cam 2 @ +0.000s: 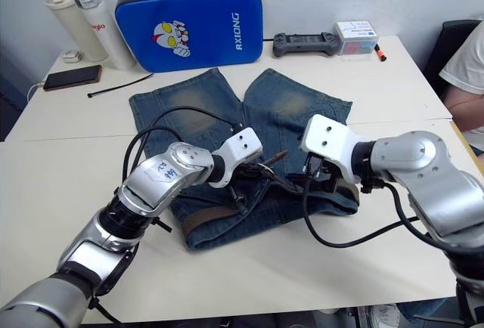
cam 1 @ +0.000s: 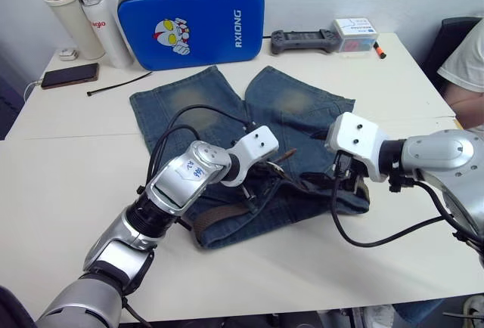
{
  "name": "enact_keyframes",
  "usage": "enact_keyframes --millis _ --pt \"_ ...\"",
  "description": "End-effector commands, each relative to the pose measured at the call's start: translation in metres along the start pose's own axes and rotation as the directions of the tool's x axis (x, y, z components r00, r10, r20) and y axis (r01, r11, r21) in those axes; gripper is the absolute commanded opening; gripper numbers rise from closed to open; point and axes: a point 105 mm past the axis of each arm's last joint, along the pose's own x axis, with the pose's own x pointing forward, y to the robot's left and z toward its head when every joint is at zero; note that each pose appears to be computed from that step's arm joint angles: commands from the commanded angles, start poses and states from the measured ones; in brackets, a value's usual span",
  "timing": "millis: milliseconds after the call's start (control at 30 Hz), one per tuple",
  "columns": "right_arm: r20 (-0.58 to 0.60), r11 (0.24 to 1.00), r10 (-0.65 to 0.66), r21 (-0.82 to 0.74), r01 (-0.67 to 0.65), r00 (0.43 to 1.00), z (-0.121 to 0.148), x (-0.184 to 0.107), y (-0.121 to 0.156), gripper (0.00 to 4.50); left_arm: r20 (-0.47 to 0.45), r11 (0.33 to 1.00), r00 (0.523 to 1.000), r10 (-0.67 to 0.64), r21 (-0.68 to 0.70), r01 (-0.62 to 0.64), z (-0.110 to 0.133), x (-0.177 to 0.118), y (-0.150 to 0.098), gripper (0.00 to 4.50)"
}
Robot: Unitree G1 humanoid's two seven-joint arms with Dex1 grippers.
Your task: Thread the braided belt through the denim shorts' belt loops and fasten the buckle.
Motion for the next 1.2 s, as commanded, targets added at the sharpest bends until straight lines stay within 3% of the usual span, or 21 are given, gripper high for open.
enact_keyframes --millis 33,233,267,333,567,600,767,933,967,1200 --pt "-0.001 0.993 -0.005 -0.117 0.004 1.000 -0.001 0.005 -0.007 4.42 0.074 0.998 0.997 -0.017 0.066 0.012 0.016 -0.003 -0.008 0.00" --pt "0.022 0.969 0.019 -0.245 -0.013 1.000 0.001 0.028 -0.009 4.42 0.102 0.995 0.994 -0.031 0.092 0.021 0.022 -0.003 -0.010 0.00" --pt "0.028 0.965 0.020 -0.260 -0.012 0.999 0.003 0.031 -0.010 4.19 0.103 0.995 0.994 -0.032 0.094 0.022 0.022 -0.002 -0.010 0.00" --pt "0.035 0.961 0.021 -0.278 -0.011 0.999 0.004 0.034 -0.010 3.63 0.104 0.995 0.994 -0.032 0.094 0.022 0.022 -0.002 -0.010 0.00" --pt "0.051 0.950 0.031 -0.311 -0.013 0.998 0.010 0.040 -0.007 0.41 0.117 0.998 0.993 -0.030 0.060 0.023 0.024 -0.003 -0.009 0.00" --pt "0.049 0.948 0.029 -0.317 -0.012 0.998 0.009 0.040 -0.007 0.02 0.142 0.999 0.990 -0.023 0.029 0.019 0.027 -0.006 -0.006 0.44" --pt "-0.004 0.918 -0.022 -0.396 0.019 1.000 -0.003 0.030 -0.020 0.00 0.157 0.991 0.983 -0.094 -0.075 0.107 0.023 -0.034 -0.001 2.64" --pt "-0.011 0.858 -0.066 -0.511 0.051 0.998 -0.004 0.010 -0.039 0.00 0.123 0.982 0.989 -0.087 -0.157 0.106 -0.001 -0.077 0.022 4.26" --pt "-0.010 0.847 -0.074 -0.528 0.057 0.997 -0.003 0.005 -0.043 0.00 0.119 0.981 0.989 -0.086 -0.163 0.104 -0.004 -0.080 0.023 4.47" --pt "-0.056 0.801 -0.148 -0.593 0.086 0.987 -0.013 -0.023 -0.072 0.00 0.129 0.978 0.988 -0.082 -0.180 0.104 -0.007 -0.081 0.024 4.47"
